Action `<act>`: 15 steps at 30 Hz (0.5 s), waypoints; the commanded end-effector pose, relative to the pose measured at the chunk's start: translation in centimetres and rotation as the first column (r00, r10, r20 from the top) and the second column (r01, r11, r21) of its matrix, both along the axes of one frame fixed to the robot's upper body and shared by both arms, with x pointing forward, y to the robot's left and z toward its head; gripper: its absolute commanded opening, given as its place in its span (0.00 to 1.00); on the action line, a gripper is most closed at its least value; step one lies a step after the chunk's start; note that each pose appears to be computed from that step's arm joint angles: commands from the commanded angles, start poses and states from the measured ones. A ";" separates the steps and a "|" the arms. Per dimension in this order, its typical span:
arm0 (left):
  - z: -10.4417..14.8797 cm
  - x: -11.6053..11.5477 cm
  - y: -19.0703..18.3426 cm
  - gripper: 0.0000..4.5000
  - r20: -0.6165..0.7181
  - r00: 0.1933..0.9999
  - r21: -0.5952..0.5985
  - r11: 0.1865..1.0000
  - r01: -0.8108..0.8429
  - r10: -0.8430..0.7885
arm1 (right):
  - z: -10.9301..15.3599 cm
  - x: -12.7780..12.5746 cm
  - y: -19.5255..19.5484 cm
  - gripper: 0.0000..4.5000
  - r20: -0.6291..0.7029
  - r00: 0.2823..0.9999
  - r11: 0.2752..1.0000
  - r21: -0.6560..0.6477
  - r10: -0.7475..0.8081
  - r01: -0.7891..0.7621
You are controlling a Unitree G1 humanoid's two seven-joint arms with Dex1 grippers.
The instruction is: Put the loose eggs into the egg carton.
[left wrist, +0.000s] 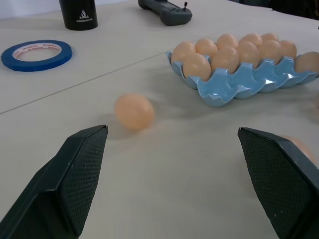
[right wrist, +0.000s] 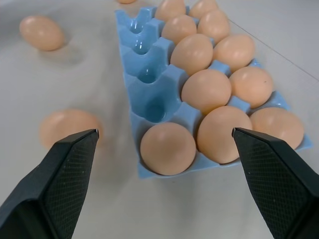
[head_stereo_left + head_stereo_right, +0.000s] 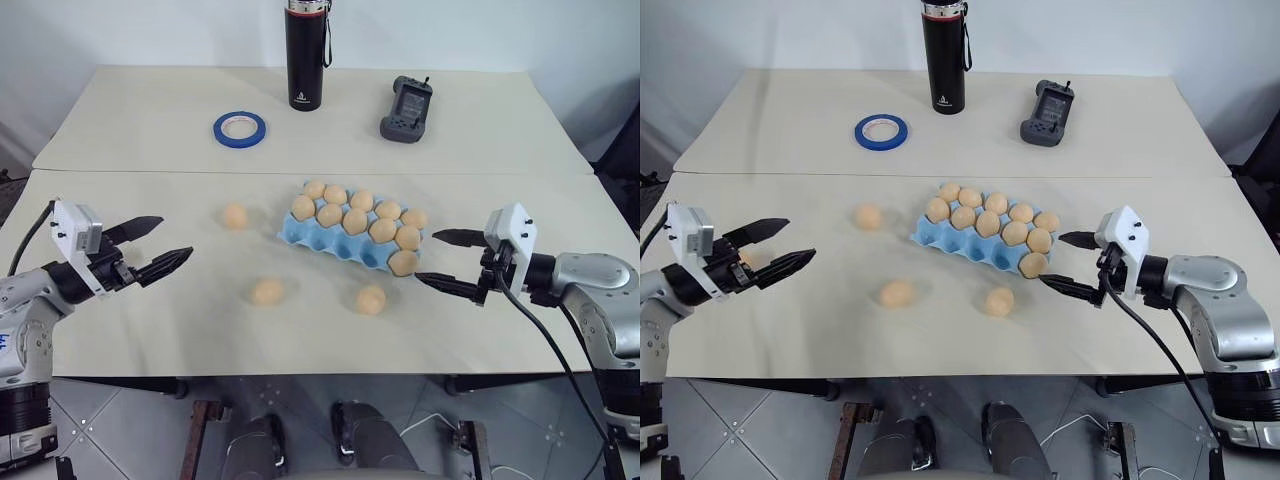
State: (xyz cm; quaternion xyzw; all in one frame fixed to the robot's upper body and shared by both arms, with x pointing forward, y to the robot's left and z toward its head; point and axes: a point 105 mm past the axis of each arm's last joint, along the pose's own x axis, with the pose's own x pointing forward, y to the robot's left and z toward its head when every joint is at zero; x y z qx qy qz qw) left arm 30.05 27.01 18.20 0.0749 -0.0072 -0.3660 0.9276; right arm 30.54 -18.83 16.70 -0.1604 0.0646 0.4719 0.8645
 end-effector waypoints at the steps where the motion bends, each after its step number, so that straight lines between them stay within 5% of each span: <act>1: 1.0 -0.2 -0.4 0.99 0.056 0.998 0.021 1.000 0.021 -0.022 | 1.0 -0.3 0.3 1.00 0.042 0.999 1.000 0.010 0.017 -0.017; 12: 0.6 0.1 -0.9 0.99 0.026 1.000 0.052 0.999 0.005 -0.006 | 1.4 -0.3 0.4 1.00 0.052 0.999 1.000 0.024 -0.009 0.008; 15: -0.4 -0.6 -1.6 0.99 -0.079 0.993 0.046 0.995 0.091 -0.088 | 1.5 -2.0 0.4 1.00 -0.001 0.999 0.999 0.028 -0.041 0.041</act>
